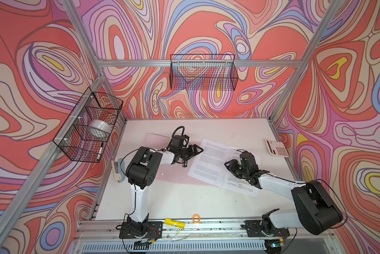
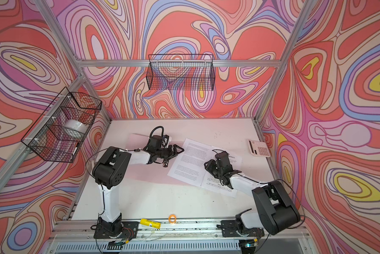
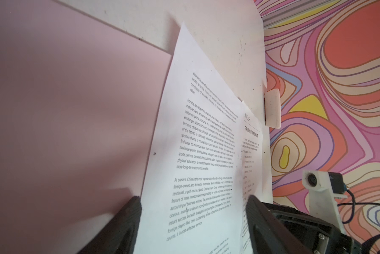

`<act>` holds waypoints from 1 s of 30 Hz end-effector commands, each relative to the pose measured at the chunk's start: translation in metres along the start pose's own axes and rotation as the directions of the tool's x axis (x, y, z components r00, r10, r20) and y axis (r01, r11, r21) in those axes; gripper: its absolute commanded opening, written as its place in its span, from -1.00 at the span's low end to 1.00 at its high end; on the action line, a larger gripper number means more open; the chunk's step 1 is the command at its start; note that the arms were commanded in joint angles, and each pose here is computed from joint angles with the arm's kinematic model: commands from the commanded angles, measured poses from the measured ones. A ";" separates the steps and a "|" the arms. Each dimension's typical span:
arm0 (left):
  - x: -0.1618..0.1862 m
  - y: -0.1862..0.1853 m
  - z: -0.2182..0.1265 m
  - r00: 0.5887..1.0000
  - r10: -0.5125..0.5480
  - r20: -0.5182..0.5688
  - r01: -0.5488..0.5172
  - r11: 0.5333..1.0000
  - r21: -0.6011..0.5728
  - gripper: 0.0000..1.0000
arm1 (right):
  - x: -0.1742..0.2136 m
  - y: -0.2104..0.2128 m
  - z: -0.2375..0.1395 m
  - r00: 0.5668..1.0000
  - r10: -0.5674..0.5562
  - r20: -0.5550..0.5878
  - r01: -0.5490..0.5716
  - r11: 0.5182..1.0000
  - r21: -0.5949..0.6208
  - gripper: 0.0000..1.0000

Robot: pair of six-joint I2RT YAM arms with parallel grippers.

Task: Put the files into the folder

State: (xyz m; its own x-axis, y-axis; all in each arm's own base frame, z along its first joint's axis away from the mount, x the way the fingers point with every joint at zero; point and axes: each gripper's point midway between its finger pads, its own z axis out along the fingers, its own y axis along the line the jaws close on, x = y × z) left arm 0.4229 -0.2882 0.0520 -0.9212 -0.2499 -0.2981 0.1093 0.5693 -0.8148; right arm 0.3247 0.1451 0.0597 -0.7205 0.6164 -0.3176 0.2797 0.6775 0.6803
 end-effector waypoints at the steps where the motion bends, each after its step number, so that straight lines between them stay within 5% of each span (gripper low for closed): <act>1: 0.005 0.011 0.003 1.000 -0.023 -0.012 0.023 1.000 -0.002 0.52 | -0.001 -0.002 0.003 1.000 0.011 0.001 -0.011 1.000 -0.004 -0.12; 15: 0.006 0.012 0.003 1.000 -0.023 -0.015 0.023 1.000 -0.008 0.53 | 0.009 -0.019 0.022 0.997 0.066 -0.028 -0.066 0.998 -0.002 -0.20; 30: 0.006 0.015 0.005 0.999 -0.027 -0.024 0.026 0.999 -0.018 0.51 | 0.004 0.001 0.031 0.995 0.097 -0.025 -0.099 0.979 -0.176 -0.42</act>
State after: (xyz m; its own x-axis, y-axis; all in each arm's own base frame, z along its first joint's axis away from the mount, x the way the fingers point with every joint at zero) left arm 0.4229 -0.2892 0.0521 -0.9217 -0.2512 -0.2955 0.1103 0.5606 -0.8207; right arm 0.3375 0.1575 0.0316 -0.7090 0.6666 -0.2303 0.2637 0.5533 0.7901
